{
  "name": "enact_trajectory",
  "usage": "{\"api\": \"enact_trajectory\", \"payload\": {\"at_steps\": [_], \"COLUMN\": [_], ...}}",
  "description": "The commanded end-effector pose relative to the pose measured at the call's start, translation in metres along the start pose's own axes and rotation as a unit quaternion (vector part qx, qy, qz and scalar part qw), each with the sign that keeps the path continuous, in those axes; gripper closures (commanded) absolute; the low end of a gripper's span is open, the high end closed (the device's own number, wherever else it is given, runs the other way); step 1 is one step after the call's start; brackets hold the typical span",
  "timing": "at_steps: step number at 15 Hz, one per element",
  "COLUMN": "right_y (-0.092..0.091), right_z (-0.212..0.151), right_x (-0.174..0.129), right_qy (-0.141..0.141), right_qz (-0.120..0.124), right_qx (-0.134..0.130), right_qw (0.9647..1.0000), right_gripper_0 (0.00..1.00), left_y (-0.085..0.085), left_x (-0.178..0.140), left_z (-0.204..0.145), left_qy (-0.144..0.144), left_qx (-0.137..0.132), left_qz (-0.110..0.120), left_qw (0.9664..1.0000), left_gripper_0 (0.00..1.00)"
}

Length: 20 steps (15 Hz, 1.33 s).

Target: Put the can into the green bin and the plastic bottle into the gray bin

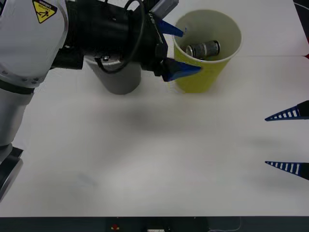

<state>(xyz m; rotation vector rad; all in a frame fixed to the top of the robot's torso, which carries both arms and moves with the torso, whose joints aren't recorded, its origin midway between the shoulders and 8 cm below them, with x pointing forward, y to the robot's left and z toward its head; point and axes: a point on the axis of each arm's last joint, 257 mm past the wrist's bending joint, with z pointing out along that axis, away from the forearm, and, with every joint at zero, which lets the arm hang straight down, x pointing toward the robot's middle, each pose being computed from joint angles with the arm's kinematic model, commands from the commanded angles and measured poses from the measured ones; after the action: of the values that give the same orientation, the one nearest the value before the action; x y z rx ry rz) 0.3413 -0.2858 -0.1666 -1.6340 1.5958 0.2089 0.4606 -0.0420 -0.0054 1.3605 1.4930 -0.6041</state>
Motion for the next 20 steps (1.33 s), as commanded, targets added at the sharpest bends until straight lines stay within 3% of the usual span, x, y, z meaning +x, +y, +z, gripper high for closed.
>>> {"api": "enact_trajectory", "payload": {"at_steps": [1,6,11,13,15,20], "right_y": [0.0,0.0,0.0,0.0,0.0,0.0], "right_z": [0.0,0.0,0.0,0.0,0.0,0.0], "right_x": [0.0,0.0,0.0,0.0,0.0,0.0], "right_qy": [0.0,0.0,0.0,0.0,0.0,0.0], "right_qz": [0.0,0.0,0.0,0.0,0.0,0.0], "right_qx": [0.0,0.0,0.0,0.0,0.0,0.0], "right_qw": [1.0,1.0,1.0,1.0,1.0,1.0], "right_gripper_0": [0.0,0.0,0.0,0.0,0.0,0.0], "left_y": [-0.015,-0.038,-0.054,-0.058,-0.059,-0.068], "left_x": [0.033,0.092,0.144,0.162,0.179,0.215], "left_z": [-0.026,-0.069,-0.107,-0.12,-0.134,-0.162], "left_qy": [-0.004,0.018,0.055,0.071,0.088,0.132], "left_qx": [0.024,0.034,0.051,0.055,0.057,0.066], "left_qz": [0.024,0.067,0.087,0.103,0.132,0.136], "left_qw": [0.9994,0.997,0.9933,0.9906,0.9856,0.9798], "left_gripper_0": [0.0,0.0,0.0,0.0,0.0,0.0]}}
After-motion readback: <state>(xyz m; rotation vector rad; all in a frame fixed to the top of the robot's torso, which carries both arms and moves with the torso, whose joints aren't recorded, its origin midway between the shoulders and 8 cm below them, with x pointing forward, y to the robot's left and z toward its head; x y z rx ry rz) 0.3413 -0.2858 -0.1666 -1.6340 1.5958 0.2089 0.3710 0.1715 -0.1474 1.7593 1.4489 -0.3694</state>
